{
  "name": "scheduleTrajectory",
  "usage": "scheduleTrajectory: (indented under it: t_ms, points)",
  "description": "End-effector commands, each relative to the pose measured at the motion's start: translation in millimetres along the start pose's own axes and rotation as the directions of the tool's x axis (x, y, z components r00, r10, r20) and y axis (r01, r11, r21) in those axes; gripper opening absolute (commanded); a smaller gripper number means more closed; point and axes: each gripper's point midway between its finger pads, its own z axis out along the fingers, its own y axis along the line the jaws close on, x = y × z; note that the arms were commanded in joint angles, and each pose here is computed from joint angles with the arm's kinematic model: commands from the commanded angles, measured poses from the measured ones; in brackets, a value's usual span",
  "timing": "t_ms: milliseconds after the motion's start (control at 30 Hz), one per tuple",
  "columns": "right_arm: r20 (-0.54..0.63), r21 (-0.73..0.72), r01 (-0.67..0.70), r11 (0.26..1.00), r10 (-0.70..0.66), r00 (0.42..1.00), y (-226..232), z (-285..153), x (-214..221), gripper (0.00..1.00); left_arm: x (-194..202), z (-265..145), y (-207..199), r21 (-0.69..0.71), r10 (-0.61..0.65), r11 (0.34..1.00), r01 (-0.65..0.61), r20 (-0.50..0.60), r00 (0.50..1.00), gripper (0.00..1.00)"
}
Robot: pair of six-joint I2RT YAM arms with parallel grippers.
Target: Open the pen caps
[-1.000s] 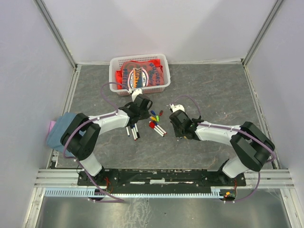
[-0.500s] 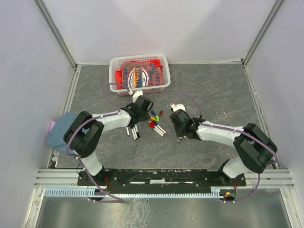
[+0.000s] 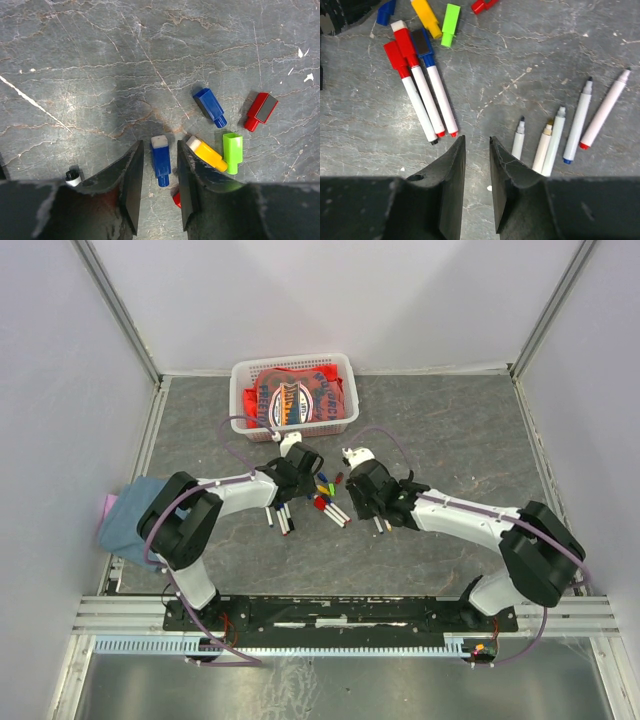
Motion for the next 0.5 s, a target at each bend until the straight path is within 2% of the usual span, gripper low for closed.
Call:
scheduleTrajectory:
  t_ms: [0, 133, 233, 467]
  points:
    - [0.051, -0.084, 0.027, 0.996, -0.022, 0.998, 23.7, 7.2, -22.3, 0.32, -27.0, -14.0, -8.2, 0.035, 0.013, 0.999, -0.016, 0.088, 0.996, 0.43]
    - [0.043, -0.096, 0.035, 0.995, -0.031, 0.999, 29.7, 15.6, -25.3, 0.33, -31.9, -25.6, -9.5, 0.069, -0.011, 0.998, 0.003, 0.108, 0.994, 0.54]
    - [0.035, -0.106, 0.041, 0.994, -0.037, 0.999, 34.0, 21.3, -25.9, 0.34, -31.8, -31.9, -11.0, 0.099, -0.027, 0.995, 0.016, 0.112, 0.993, 0.59]
    - [0.011, -0.112, 0.049, 0.992, -0.048, 0.999, 38.3, 32.3, -22.9, 0.36, -30.7, -42.3, -10.1, 0.135, -0.056, 0.990, 0.039, 0.125, 0.991, 0.60]
